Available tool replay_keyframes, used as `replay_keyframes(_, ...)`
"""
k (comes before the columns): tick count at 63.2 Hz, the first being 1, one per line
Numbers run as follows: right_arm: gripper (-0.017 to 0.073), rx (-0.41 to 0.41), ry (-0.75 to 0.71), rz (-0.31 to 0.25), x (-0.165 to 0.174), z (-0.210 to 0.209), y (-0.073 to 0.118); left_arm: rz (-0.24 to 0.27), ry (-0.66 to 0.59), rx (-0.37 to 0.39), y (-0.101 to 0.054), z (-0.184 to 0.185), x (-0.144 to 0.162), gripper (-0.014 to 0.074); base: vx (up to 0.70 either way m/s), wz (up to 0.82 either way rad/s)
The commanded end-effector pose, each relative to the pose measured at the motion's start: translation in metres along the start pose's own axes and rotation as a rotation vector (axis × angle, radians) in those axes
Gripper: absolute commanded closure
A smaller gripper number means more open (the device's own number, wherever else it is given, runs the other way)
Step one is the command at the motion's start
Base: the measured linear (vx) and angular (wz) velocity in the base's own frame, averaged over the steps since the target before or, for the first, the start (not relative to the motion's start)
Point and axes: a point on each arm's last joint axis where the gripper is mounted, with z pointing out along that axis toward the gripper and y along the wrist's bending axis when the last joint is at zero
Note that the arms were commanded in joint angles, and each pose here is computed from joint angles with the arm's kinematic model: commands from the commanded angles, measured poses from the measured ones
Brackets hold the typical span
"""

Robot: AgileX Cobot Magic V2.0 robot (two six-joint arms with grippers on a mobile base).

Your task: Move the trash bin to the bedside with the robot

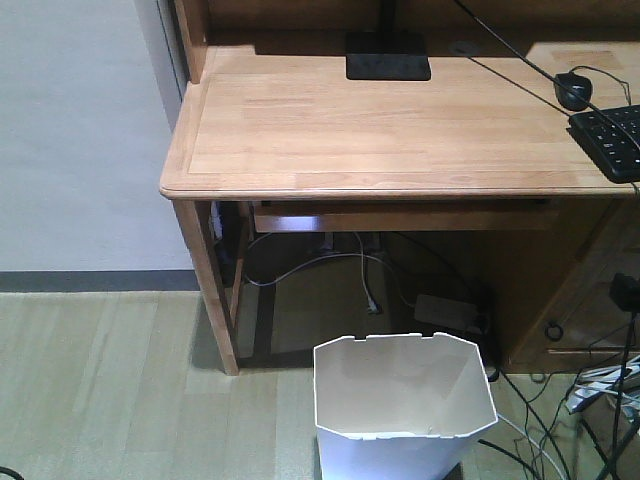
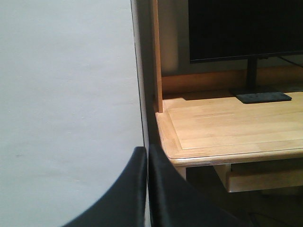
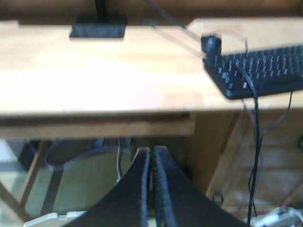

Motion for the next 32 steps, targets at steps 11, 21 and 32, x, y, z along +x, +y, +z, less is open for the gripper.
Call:
replay_keyframes(11,0.0503,0.001,-0.046,-0.05,-0.0136,0.0043,-0.0002,-0.024,-0.067,0.0,-0.0001,-0.0002,-0.0028,0.06,0.0,0.0)
replay_keyframes(21,0.0351,0.001,-0.006,-0.067,-0.01,0.0044,-0.0002,-0.024,-0.067,0.0,-0.0001,-0.0002,-0.0028,0.06,0.0,0.0)
replay_keyframes(32,0.0118,-0.003,-0.007,-0.049,-0.0101,0.0044,0.0001,-0.024,-0.067,0.0,-0.0001,-0.0002,-0.0028,0.06,0.0,0.0)
